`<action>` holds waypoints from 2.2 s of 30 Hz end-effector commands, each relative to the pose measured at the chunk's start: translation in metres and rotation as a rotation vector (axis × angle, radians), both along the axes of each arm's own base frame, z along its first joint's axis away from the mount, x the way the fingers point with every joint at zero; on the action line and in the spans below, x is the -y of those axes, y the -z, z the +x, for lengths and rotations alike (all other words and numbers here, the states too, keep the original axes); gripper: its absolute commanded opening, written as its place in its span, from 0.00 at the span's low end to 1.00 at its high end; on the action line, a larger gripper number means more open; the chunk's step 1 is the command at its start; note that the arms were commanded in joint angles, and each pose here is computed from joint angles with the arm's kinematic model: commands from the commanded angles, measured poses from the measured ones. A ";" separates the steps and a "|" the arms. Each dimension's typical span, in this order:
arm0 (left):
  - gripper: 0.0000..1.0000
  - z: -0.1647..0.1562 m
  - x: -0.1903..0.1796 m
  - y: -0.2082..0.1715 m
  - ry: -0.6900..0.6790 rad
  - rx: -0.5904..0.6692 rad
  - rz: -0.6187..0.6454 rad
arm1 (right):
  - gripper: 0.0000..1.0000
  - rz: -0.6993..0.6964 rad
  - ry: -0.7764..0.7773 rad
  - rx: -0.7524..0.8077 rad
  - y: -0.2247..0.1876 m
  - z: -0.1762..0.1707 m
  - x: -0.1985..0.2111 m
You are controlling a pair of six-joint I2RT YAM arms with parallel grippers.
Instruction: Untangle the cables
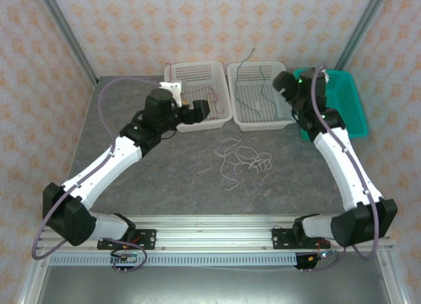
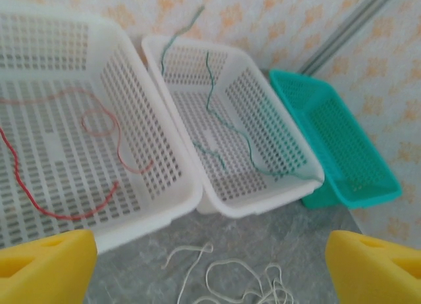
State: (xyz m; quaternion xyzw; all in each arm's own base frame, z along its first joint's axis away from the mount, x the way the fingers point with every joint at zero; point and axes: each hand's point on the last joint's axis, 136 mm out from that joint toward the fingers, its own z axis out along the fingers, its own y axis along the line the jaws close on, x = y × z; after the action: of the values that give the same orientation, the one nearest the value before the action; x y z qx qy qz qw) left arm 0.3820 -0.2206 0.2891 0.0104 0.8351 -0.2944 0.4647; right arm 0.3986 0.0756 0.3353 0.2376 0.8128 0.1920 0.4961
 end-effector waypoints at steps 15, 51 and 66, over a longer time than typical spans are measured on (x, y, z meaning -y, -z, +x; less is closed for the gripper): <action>0.86 -0.033 0.032 0.134 -0.004 -0.251 0.127 | 0.69 -0.175 -0.514 -0.623 0.230 -0.073 -0.135; 0.66 -0.018 0.042 0.206 -0.053 -0.460 0.116 | 0.34 -0.215 -0.985 -0.553 0.245 -0.154 -0.177; 0.51 -0.086 0.053 0.254 0.220 -0.631 0.298 | 0.53 -0.262 -0.560 -0.247 0.182 -0.112 -0.108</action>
State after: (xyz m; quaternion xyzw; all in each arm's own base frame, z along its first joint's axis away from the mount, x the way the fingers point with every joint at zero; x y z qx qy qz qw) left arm 0.3129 -0.2743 0.0479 0.0436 0.9581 -0.2204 0.1776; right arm 0.2739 0.1998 0.1480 -0.0827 0.9224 0.2087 0.3142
